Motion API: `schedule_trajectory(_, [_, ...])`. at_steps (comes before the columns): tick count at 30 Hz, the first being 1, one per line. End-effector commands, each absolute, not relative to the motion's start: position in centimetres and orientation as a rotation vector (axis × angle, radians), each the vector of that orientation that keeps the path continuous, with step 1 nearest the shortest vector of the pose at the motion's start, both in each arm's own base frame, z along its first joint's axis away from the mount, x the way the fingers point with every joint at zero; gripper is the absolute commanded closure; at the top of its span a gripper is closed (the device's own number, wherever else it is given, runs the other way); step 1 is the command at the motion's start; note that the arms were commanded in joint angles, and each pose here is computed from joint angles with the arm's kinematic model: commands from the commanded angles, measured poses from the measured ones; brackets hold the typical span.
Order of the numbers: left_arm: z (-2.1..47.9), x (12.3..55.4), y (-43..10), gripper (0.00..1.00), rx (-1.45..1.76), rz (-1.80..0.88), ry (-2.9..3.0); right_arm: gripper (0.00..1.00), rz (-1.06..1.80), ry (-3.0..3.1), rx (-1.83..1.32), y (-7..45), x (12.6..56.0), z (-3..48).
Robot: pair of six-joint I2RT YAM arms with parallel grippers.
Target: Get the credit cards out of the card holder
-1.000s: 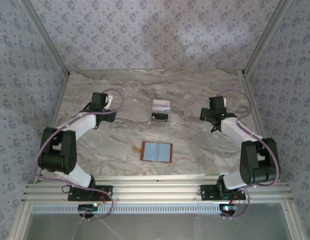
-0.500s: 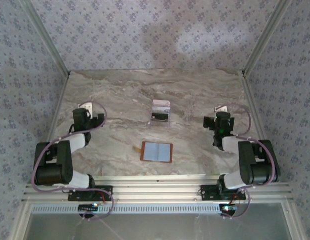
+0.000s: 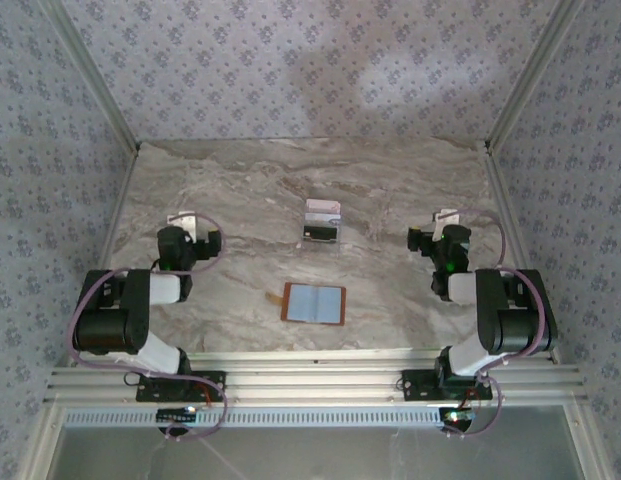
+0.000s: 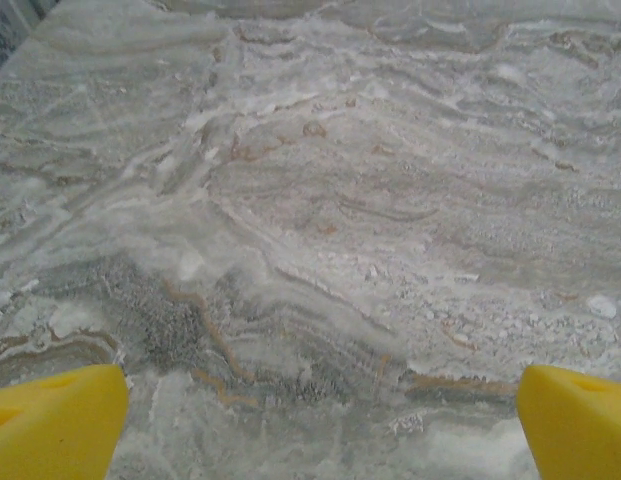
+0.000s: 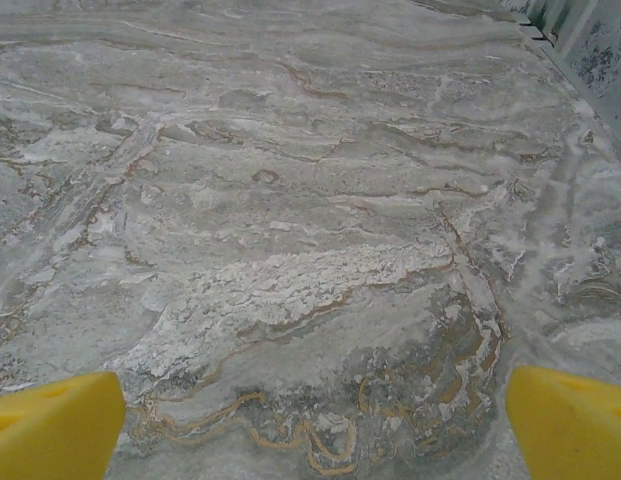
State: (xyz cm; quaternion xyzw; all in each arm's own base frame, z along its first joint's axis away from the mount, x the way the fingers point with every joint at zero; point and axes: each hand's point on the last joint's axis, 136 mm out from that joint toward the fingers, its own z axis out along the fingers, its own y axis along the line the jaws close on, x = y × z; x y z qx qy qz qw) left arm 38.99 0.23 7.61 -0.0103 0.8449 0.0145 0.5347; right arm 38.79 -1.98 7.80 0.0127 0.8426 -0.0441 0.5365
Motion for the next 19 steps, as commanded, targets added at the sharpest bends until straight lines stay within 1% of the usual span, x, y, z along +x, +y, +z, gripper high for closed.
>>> schedule_trajectory(1, [8.97, 39.66, 1.08, 0.0, -0.052, 0.081, 1.952, 0.0, -0.089, 1.97, 0.036, -1.85, 39.09, 8.44])
schedule_trajectory(19, [8.81, 39.79, 1.12, 0.0, -0.053, 0.039, 1.963, 0.0, -0.082, 1.962, 0.037, -1.89, 38.81, 8.47])
